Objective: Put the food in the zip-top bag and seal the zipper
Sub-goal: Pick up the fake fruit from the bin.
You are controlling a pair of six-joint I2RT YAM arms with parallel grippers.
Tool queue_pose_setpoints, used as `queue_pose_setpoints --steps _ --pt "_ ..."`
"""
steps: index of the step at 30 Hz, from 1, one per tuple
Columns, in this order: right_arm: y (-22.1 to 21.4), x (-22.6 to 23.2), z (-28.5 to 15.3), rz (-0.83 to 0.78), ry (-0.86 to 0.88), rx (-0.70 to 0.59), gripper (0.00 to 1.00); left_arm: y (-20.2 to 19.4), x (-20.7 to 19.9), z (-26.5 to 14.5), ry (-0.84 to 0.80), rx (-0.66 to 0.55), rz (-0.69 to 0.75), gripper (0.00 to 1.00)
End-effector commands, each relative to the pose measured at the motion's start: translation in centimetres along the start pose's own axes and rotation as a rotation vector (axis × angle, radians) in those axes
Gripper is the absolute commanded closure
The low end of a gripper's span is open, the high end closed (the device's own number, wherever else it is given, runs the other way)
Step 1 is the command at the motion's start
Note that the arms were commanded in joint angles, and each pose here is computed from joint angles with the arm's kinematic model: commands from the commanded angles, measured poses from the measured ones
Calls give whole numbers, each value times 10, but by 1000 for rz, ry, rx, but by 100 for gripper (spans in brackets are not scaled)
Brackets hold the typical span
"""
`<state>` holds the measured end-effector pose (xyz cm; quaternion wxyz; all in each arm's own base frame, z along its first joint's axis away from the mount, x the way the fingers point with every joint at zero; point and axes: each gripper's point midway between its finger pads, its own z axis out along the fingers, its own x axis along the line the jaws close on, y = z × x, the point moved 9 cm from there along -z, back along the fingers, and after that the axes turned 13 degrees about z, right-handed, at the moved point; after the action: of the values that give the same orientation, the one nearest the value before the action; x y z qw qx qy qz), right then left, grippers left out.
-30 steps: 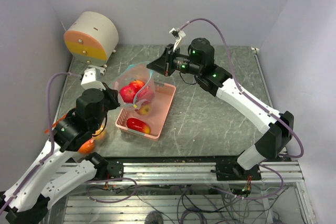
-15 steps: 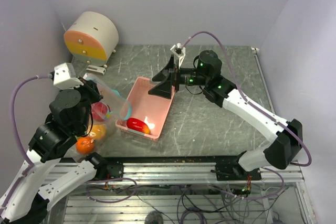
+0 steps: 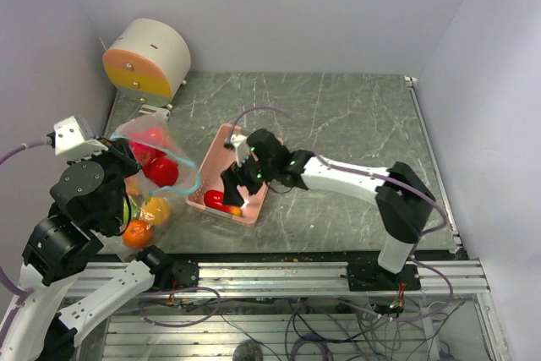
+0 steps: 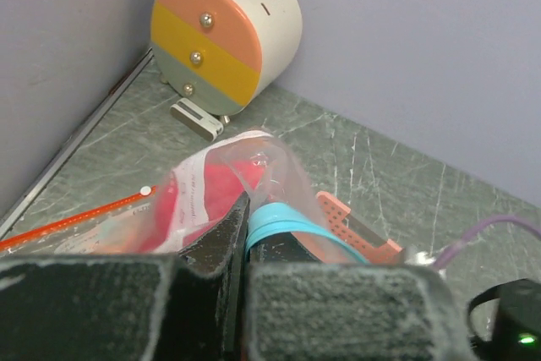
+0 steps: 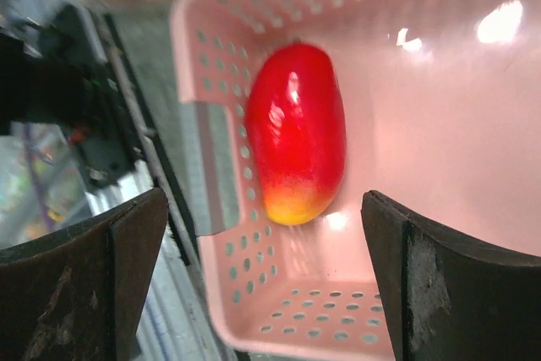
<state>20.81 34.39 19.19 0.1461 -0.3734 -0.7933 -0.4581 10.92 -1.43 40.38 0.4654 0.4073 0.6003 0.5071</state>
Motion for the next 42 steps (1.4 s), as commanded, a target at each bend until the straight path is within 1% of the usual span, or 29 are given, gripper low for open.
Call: queue_pose_setpoints --steps 1,8,14,19,21,22,25,26,27,31,33,36,38,40,42 --pt "-19 -11 25 -80 -155 66 2 -3 4 0 35 11 29 93" --pt "-25 -23 51 -90 -191 60 1 -2 12 -4 57 -6 27 93" --pt "-24 -29 72 -126 -265 46 1 -5 12 -4 53 0 26 93" --pt "-26 -34 83 -126 -284 34 1 -8 12 -5 44 8 27 93" --pt "-27 -34 86 -121 -288 29 2 -8 13 -5 44 10 24 93" --pt "-34 -41 92 -113 -301 50 3 -8 14 -6 44 11 23 93" --pt "-39 -47 97 -108 -326 45 9 -9 16 -8 45 9 18 93" --pt "-41 -48 99 -109 -335 43 12 -9 17 -8 46 7 15 93" --pt "-41 -49 99 -109 -346 38 20 -9 18 -9 46 7 15 93" --pt "-34 -48 92 -114 -380 11 58 -9 17 -9 42 7 12 93" --pt "-26 -45 83 -122 -418 -32 68 -9 15 -8 36 10 12 93" --pt "-5 -34 56 -130 -485 -129 75 -8 11 -6 20 15 6 93" --pt "9 -28 34 -117 -500 -202 76 -8 7 -5 -1 16 -4 93" --pt "24 -23 7 -84 -459 -270 76 -9 1 -3 -38 20 -13 93" --pt "37 -15 -21 -58 -375 -331 76 -12 -8 1 -73 21 -24 93"
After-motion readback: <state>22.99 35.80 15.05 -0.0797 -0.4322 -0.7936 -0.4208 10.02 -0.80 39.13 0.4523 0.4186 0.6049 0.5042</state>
